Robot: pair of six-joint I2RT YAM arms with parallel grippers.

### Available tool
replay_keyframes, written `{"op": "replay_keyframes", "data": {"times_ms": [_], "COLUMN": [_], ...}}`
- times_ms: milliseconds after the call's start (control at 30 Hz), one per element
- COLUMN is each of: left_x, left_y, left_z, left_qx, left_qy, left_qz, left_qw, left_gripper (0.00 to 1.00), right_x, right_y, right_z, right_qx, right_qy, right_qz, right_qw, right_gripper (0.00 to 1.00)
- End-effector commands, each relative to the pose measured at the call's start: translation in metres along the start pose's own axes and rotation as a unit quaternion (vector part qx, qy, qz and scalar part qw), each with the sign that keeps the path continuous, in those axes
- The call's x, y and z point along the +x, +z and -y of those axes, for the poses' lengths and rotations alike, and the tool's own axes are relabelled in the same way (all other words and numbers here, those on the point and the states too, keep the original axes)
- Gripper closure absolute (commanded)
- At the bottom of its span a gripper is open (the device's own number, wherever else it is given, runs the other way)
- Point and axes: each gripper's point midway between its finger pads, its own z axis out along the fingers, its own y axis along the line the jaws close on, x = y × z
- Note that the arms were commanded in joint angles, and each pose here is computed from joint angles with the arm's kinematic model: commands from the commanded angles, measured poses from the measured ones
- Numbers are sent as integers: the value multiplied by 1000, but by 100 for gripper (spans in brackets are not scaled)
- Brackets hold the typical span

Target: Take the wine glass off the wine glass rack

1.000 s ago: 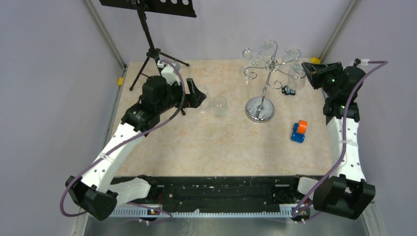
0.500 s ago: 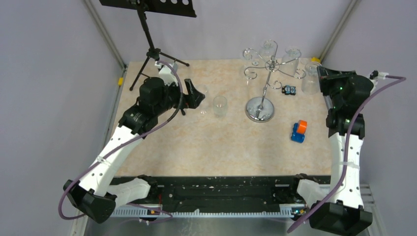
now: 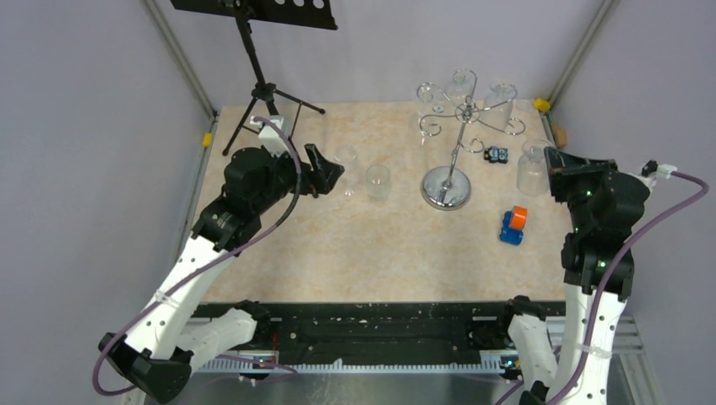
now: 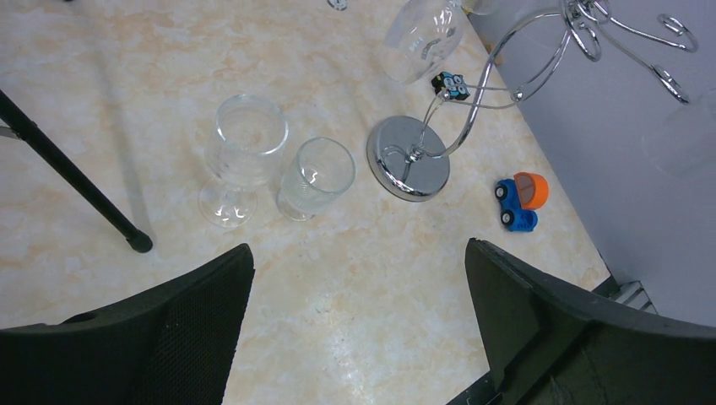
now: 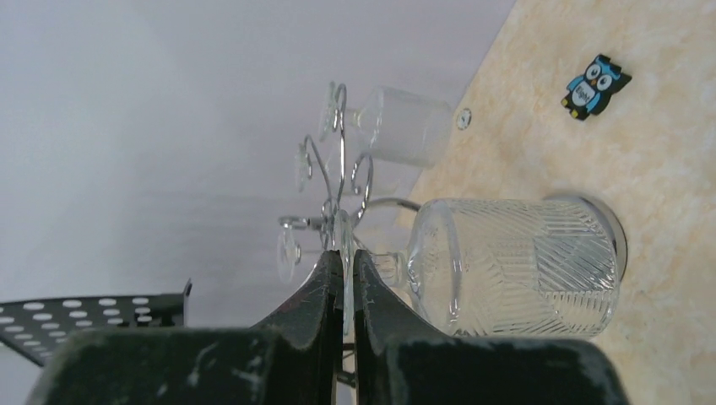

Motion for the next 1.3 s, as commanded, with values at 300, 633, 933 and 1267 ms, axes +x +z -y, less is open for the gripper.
{"op": "replay_keyframes", "data": {"times_ms": [300,633,933,1267], "left_x": [-17,22,57,43], "left_y": [-13,-17,-14,-21], "left_z": [14,48,111,185], "left_qx": [41,163,349,485], "left_qy": [-14,-90,-263,-348], "left_qz": [61,-2,-58,-87], "left_qw": [997,983,898,797], "left_gripper": [1,1,1,2], "right_x": [84,117,116,97], "right_y": [-68,-96,-140,-175], "right_z": [28,19,-33,-84], "right_qx": [-57,-153,-258,-360], "right_qy": [59,97,135,141], "right_qz": [-186,-284,-346,-355], "right_qw": [979,942,892,851], "right_gripper": [100,100,100,100]}}
